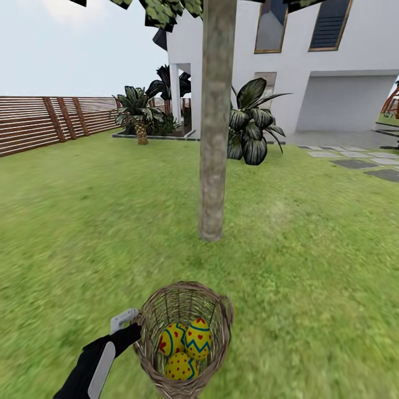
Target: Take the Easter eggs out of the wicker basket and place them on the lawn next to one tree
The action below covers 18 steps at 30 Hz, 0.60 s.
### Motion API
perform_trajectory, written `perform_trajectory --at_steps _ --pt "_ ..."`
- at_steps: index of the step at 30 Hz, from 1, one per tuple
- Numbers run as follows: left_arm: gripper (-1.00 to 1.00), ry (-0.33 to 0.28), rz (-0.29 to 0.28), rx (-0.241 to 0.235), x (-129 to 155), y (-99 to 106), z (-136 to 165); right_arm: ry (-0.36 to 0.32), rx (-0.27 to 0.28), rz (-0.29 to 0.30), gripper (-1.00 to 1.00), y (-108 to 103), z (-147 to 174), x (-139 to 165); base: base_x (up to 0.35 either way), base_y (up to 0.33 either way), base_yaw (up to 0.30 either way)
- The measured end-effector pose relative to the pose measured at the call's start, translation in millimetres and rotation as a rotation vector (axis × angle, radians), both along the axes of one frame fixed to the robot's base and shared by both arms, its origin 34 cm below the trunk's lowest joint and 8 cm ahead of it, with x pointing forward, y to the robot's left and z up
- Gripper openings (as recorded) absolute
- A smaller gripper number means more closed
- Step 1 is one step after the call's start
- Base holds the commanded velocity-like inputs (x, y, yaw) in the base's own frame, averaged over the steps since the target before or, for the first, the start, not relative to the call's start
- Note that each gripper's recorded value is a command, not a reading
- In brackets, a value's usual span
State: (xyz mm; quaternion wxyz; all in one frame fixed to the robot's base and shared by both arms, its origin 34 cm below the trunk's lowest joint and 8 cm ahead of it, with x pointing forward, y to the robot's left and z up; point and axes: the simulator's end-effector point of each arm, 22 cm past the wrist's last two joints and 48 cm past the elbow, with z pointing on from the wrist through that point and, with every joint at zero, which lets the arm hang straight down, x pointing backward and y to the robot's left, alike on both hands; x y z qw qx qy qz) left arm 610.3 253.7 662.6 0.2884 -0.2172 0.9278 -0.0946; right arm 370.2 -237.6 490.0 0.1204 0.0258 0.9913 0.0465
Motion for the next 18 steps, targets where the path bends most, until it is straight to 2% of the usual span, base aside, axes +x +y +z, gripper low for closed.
perform_trajectory --at_steps 18 --pt "-1.0 0.0 0.0 0.0 0.0 0.0 0.0 0.001 0.0 0.0 1.0 0.0 -0.1 -0.2 0.339 0.0 0.0"
